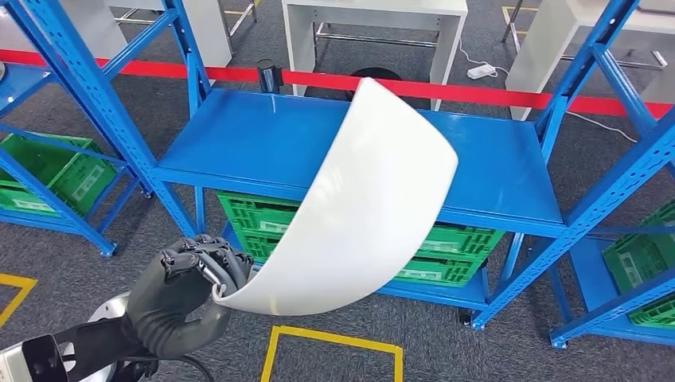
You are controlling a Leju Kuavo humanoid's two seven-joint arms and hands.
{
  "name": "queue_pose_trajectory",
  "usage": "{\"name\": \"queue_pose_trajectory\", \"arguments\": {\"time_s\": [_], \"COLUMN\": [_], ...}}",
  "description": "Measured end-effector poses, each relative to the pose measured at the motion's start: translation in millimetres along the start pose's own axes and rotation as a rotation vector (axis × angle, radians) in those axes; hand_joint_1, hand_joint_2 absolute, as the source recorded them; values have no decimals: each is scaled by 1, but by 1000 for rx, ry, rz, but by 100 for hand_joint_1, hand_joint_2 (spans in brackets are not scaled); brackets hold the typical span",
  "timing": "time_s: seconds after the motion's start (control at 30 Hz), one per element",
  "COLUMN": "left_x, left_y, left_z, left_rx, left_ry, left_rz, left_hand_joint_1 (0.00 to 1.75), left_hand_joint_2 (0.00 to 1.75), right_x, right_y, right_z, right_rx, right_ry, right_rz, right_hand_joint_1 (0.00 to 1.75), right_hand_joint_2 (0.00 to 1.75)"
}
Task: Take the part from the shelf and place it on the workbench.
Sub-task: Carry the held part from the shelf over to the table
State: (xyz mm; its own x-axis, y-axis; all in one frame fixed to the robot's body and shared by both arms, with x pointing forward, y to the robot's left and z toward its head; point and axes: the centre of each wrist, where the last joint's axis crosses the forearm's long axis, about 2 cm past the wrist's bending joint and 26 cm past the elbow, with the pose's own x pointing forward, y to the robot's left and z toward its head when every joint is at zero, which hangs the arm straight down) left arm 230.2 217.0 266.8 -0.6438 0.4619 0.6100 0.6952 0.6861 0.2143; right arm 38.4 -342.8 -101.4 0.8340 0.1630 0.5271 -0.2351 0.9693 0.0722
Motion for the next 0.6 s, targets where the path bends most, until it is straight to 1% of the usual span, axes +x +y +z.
{"name": "queue_pose_trajectory", "arguments": {"time_s": [0.17,0.37,0.6], "left_x": [-6,-10,-12], "left_y": [0,3,5], "left_z": [-7,-17,-23], "left_rx": [-33,-73,-95], "left_ry": [12,11,20], "left_rz": [23,43,47], "left_hand_joint_1": [175,175,175], "left_hand_joint_2": [175,175,175], "right_x": [1,-3,-6], "right_y": [-5,-13,-13], "right_z": [-2,0,0], "right_rx": [-4,-12,-14], "right_ry": [-5,-2,9], "right_rz": [-5,-7,-11], "right_hand_joint_1": [0,0,0], "right_hand_joint_2": [0,0,0]}}
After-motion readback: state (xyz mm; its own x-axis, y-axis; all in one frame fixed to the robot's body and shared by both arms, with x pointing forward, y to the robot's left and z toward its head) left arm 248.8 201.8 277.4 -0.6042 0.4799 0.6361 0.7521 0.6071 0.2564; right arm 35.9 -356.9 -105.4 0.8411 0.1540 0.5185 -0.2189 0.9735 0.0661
